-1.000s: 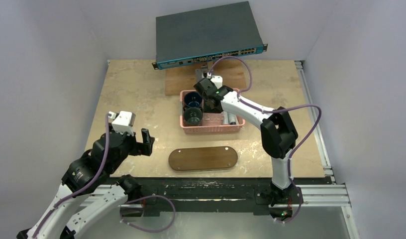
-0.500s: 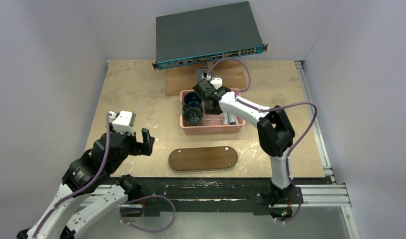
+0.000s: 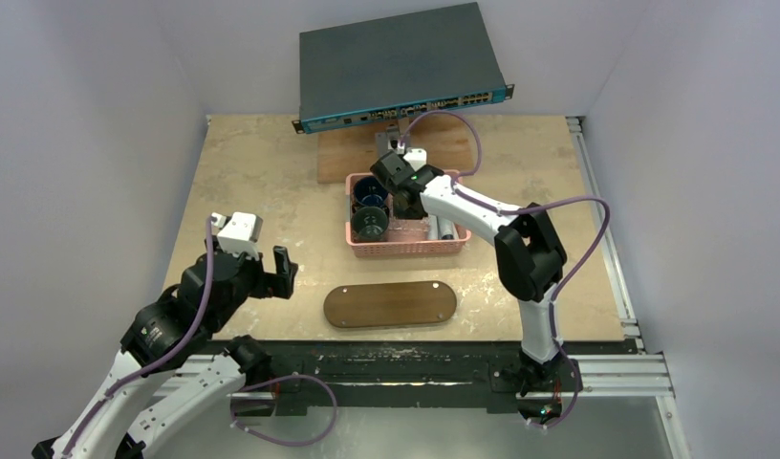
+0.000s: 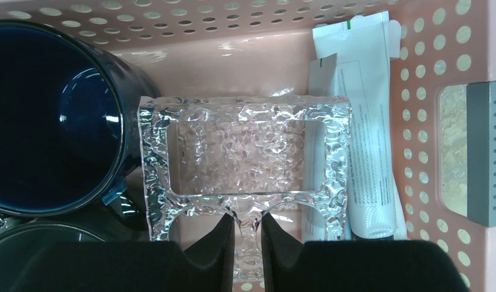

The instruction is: Prepare toiletry sets of a toothbrush and toothpaste on the tray

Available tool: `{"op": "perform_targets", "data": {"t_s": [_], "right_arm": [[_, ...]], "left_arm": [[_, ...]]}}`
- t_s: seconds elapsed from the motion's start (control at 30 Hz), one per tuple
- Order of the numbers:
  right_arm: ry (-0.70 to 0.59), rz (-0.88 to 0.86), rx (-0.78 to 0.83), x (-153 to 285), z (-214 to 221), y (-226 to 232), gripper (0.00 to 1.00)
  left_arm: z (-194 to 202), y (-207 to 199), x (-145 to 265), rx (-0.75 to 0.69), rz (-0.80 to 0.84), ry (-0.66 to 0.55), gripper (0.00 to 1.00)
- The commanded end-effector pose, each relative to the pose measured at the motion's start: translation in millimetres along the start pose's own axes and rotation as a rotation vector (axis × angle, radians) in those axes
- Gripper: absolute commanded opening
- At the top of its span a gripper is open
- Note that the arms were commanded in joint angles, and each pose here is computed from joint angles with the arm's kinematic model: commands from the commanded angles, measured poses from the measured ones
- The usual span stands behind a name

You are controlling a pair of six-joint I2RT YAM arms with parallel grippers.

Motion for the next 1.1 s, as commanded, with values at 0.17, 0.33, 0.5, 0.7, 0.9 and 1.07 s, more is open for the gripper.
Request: {"op": "perform_targets", "data": {"t_s": [0.17,0.33,0.5,0.7,0.9,1.07], "right_arm": [[-0.169,-0.043,-0.06,58,-50,-5,0.0],[-0.2,-0.043,-0.071,72,-58,-12,0.0],[-0.213,-0.071,-0.085,86,-63,-15,0.0],[-0.209,-0.1,-0.077,100,-62,-24,0.0],[-0.187,-0.12,-0.054,115,-53,-33,0.0],[-0.169,-0.126,-0.009,130,-37,-32,0.0]], "left_arm": [[-3,-1,-4,-0.015,0.002,-0.008,1.0],[-3,-1,-5,-0.015,0.001,-0.007,1.0],[-3,-1,-5,-0.015,-0.003,-0.002,1.0],[-3,-1,-6,-0.016,-0.008,0.003,1.0],[-3,0,-6,-0.013,-0.014,0.0,1.0],[-2,0,-6,-0.015,-0.015,0.006,1.0]]}}
Point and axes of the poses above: each gripper's point midway between its finger pads, its own x axis back along the fingers, its own y axis along the line the jaws close on, z = x × y, the point moved 6 cm from there along x, back along the fingers, and after that the axes turned 10 degrees about -x, right-handed, at the moved point
